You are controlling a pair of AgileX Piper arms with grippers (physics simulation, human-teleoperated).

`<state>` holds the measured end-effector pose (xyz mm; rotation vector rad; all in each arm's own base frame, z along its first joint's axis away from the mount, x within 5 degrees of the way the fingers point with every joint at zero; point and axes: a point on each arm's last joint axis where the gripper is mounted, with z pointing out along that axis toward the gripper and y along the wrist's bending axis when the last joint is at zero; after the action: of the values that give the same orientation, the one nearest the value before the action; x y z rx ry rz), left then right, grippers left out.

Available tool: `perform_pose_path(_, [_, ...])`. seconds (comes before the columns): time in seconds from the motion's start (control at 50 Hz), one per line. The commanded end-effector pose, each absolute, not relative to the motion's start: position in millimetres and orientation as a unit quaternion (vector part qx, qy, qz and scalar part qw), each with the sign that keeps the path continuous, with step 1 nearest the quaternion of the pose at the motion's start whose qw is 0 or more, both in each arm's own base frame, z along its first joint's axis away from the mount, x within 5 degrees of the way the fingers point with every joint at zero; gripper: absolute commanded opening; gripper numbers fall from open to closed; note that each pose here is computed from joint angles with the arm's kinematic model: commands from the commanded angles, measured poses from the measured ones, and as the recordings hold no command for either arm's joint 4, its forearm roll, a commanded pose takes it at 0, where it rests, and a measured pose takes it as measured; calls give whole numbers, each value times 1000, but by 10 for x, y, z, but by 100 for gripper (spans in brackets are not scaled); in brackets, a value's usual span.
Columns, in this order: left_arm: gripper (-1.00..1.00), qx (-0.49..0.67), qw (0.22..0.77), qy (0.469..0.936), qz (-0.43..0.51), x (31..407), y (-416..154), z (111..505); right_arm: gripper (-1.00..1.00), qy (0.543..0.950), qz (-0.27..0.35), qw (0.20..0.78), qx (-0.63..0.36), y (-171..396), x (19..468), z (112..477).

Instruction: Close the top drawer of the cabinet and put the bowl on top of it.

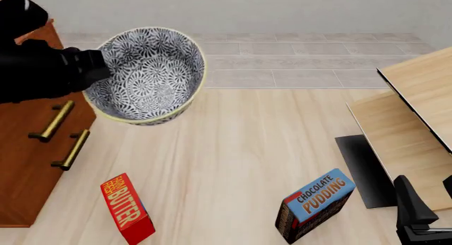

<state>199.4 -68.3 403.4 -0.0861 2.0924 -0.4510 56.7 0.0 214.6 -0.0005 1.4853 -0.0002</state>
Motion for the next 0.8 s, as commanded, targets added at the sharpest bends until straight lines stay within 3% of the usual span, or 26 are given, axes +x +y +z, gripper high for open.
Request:
perform_pose_path(0.02, [-100, -45, 496, 848, -181, 1774, -542, 4294, 100, 676, 0, 737, 0, 0, 566, 2144])
perform_pose_path(0.8, [-100, -102, 532, 824, -162, 1519, -264, 4808, 100, 676, 0, 737, 0, 0, 566, 2144])
